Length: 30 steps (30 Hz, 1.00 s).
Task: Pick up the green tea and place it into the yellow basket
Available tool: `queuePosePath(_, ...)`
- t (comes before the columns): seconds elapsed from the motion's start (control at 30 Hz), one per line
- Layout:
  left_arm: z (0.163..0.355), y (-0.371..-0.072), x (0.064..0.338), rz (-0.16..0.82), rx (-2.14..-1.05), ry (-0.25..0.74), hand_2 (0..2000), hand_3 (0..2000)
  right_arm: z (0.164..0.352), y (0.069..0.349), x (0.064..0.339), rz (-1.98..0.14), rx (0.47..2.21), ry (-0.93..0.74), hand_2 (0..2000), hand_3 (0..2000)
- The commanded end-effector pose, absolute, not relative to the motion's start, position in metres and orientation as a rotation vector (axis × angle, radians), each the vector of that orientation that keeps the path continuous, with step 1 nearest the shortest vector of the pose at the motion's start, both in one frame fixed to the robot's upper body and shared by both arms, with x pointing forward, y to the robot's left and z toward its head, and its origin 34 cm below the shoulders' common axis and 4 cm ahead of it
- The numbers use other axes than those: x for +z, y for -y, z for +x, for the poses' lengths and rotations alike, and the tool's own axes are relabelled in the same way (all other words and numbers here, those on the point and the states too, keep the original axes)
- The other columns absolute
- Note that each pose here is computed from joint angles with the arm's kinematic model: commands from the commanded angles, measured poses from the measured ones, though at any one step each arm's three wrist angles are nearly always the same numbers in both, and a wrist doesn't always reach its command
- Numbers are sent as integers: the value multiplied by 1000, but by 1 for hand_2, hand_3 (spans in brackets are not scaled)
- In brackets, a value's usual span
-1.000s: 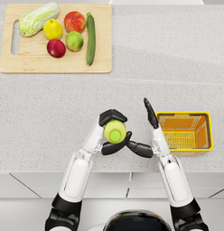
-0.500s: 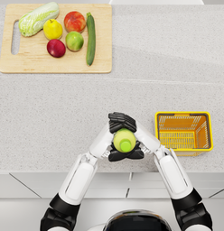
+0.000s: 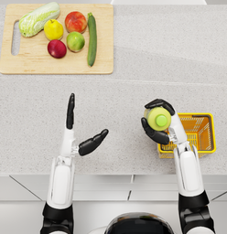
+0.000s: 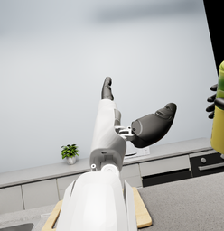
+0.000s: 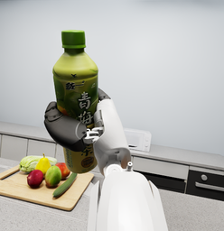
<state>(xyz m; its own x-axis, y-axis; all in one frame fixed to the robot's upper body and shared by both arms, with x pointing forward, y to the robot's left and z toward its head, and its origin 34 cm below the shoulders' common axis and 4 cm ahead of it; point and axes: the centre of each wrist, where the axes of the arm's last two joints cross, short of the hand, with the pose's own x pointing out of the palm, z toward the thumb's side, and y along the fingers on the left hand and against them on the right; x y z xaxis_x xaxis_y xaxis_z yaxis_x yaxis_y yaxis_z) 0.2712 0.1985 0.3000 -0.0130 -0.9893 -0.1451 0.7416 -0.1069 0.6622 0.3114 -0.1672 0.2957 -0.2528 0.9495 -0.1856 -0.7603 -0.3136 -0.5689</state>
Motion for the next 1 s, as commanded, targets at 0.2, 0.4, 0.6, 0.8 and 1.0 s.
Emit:
queuePosePath(0.2, 280, -255, 275, 542, -1355, 403, 0, 0, 305, 231, 259, -429, 1570, 410, 2000, 2000)
queuePosePath(0.4, 283, -247, 263, 512, -1393, 373, 0, 0, 295, 237, 229, -142, 1548, 163, 2000, 2000)
queuePosePath(0.6, 289, -245, 271, 523, -1399, 385, 0, 0, 291, 241, 239, -109, 1536, 127, 0, 1020)
queuePosePath(0.8, 313, -246, 316, 597, -1382, 461, 0, 0, 292, 229, 310, -540, 1452, 509, 0, 0)
queuePosePath(1.0, 309, -269, 313, 562, -1300, 471, 0, 0, 302, 256, 300, -494, 1342, 518, 0, 0)
